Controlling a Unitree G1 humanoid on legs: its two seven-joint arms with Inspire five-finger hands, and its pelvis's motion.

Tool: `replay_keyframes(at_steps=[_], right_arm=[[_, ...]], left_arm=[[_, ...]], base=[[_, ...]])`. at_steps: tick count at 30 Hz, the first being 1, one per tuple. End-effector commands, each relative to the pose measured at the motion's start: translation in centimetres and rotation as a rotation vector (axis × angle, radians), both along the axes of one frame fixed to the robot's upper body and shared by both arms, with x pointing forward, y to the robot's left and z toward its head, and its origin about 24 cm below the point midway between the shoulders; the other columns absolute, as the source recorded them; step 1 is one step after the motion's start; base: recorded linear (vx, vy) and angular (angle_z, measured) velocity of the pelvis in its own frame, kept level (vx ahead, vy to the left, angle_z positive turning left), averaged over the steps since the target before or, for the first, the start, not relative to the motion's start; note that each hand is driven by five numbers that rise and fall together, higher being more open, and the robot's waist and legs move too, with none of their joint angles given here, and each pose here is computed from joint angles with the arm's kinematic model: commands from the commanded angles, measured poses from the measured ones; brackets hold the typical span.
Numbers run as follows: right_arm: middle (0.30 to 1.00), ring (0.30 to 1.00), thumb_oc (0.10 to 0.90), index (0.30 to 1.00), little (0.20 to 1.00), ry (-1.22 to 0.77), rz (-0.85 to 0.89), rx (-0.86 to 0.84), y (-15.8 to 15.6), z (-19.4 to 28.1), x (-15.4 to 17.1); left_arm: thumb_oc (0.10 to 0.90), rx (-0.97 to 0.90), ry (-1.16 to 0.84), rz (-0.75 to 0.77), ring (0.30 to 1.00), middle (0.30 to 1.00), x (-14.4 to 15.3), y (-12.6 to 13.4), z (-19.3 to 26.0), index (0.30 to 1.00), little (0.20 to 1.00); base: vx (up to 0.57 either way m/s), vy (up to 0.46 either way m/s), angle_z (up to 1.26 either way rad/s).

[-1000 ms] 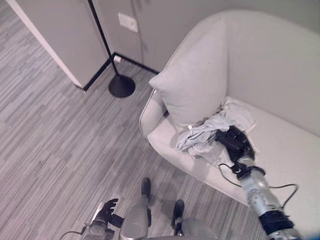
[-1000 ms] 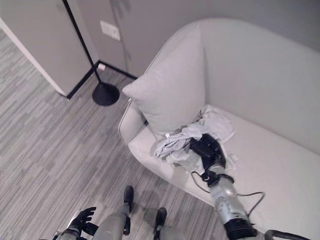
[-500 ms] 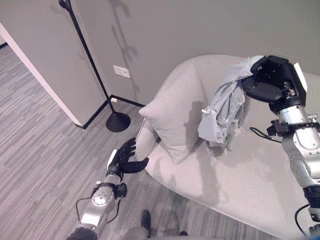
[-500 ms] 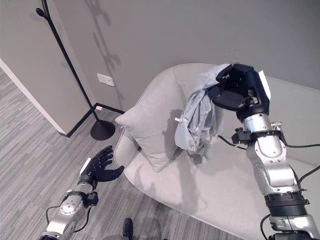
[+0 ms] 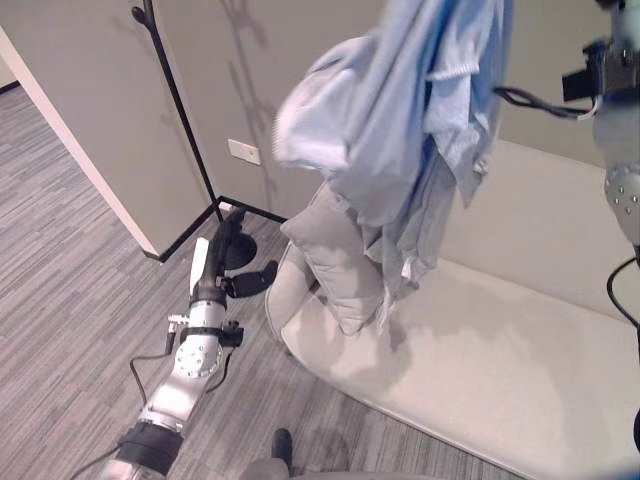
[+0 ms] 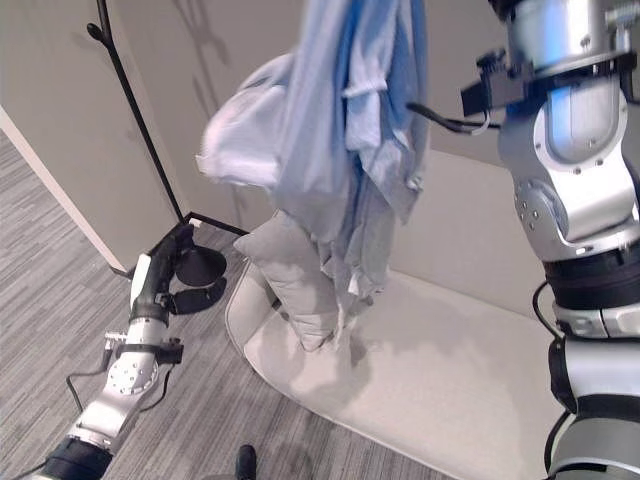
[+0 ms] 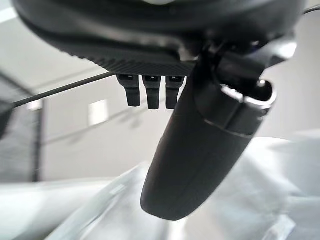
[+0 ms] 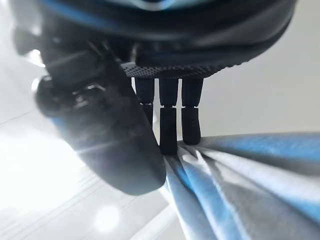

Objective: Hang the clothes on the sofa on the clothes rack.

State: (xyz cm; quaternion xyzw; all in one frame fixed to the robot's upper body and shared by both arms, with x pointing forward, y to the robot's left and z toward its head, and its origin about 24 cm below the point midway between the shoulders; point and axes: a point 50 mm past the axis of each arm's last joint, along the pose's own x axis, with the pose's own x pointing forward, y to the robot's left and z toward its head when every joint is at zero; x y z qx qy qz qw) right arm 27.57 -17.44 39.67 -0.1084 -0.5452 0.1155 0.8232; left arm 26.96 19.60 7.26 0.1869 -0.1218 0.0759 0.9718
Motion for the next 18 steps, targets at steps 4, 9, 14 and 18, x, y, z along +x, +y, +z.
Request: replay_keyframes(at_steps=[4, 9, 14, 18], right_arm=[[0.300, 0.300, 0.400, 0.300, 0.300, -0.071, 0.232, 0.136, 3.3, 2.7, -0.5], [0.300, 0.300, 0.400, 0.300, 0.300, 0.002, 0.412, 0.102, 7.6, 1.6, -0.2], [0.300, 0.300, 0.400, 0.300, 0.300, 0.049, 0.548, 0.061, 11.2, 0.9, -0.7], [0.300, 0.300, 0.400, 0.300, 0.300, 0.069, 0.658, 0.089, 13.0, 1.1, -1.2]], left_arm=[[0.800, 0.032, -0.428, -0.173, 0.900, 0.900, 1.5, -3.7, 8.4, 0.900, 0.900], [0.800, -0.115, -0.400, -0.321, 0.900, 0.900, 2.3, -7.4, 8.7, 0.900, 0.900], [0.800, -0.360, -0.200, -0.479, 0.900, 0.900, 3.9, -12.7, 6.5, 0.900, 0.900], [0.800, -0.397, -0.025, -0.559, 0.900, 0.900, 4.6, -16.8, 4.2, 0.900, 0.900]], base=[[0.00, -0.004, 0.02], [0.00, 0.000, 0.00], [0.00, 0.000, 0.00], [0.00, 0.000, 0.00]])
